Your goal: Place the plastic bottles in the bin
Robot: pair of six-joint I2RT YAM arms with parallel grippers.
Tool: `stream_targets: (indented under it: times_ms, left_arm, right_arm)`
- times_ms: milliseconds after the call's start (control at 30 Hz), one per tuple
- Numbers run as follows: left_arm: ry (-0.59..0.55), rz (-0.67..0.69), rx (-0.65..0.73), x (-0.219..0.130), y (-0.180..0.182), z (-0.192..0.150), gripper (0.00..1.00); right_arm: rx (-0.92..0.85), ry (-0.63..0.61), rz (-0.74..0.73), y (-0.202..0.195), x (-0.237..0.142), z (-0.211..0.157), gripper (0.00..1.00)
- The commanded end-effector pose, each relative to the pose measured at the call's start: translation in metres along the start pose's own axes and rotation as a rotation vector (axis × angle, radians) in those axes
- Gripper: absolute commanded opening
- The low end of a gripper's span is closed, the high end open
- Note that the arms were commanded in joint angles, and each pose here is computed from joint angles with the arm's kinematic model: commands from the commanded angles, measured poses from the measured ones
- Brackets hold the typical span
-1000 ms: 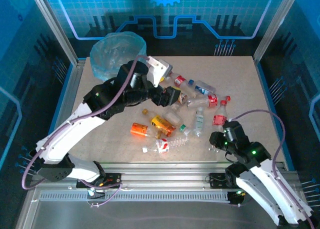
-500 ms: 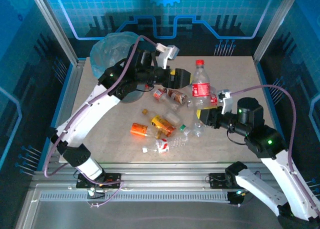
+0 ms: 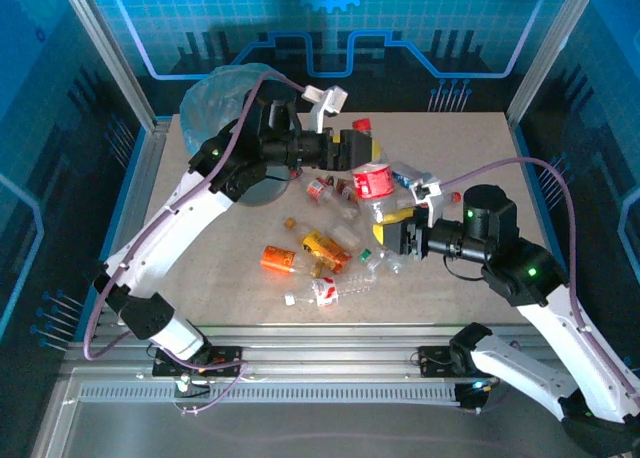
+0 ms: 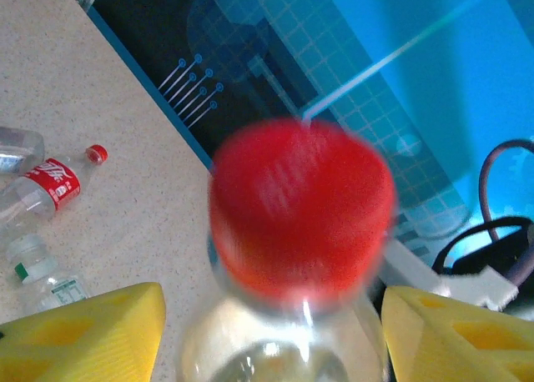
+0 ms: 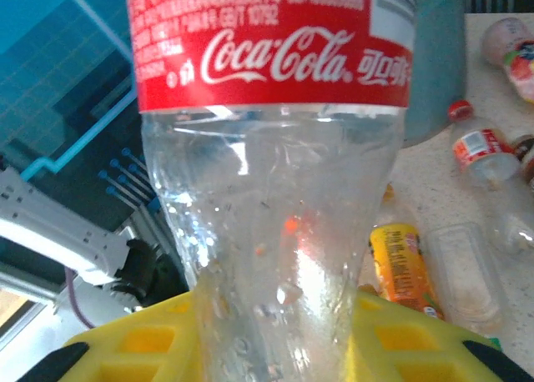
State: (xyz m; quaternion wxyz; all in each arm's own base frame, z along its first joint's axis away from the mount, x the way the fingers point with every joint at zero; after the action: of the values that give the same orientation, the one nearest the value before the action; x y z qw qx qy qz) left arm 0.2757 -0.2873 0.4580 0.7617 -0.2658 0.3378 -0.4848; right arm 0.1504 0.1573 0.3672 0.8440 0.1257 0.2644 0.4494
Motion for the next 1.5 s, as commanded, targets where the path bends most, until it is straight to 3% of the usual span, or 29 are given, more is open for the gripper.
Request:
stream_targets:
  times_ms: [0,133,300,667,733,900,1000,1233,1467]
  left_arm:
    - [-0.072,0.016,-0.004,-0.014,-0.004,0.009,0.67]
    - [-0.1,0.0,0.007,-0.019,-0.008,0.011,0.62]
    - [-0.107,0.023,0.009,-0.023,-0.006,0.01,0.48]
    - [-0.184,0.108,0.057,-0.036,-0.004,0.015,0.18]
    - [-0.206,0.116,0.065,-0.04,-0.005,0.017,0.14]
    - [-0.273,0.15,0.082,-0.05,-0.004,0.03,0.03]
    - [-0.334,0.196,0.093,-0.063,0.002,0.042,0.0]
    - [-0.501,0.39,0.15,-0.108,0.031,0.085,0.0]
    - [-0.697,0.547,0.245,-0.159,0.04,0.131,0.0]
  right_arm:
    - [-0.084,-0.03,0.085,0.019,-0.005,0.006,0.32]
    - [-0.089,-0.001,0.097,0.02,-0.001,-0.002,0.32]
    - [-0.083,0.021,0.086,0.019,0.003,-0.01,0.32]
    - [-0.079,-0.058,-0.011,0.014,0.001,0.008,0.39]
    - [-0.084,-0.065,-0.025,0.014,0.001,0.012,0.46]
    - [-0.079,-0.083,-0.064,0.012,0.002,0.021,0.84]
    - [-0.068,-0.094,-0.119,0.007,0.002,0.026,0.93]
    - [-0.038,-0.093,-0.224,-0.004,0.011,0.037,0.98]
    - [-0.027,-0.029,-0.239,-0.011,0.057,0.059,0.98]
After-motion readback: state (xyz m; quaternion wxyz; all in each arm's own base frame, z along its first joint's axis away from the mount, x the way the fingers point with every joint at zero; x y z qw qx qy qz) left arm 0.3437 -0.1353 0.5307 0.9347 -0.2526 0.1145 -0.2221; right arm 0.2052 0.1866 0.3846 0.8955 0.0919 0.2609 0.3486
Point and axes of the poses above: each hand's point on the last joint's axis, 136 mm out from that joint toward the fingers, its own x axis out along the fingers, its own y axis along the line the jaws close on, z = x × y, the point moved 6 cm from there along -x, back along the fingers, and after that the axes turned 1 degree about -x, right-handed, at the moved point
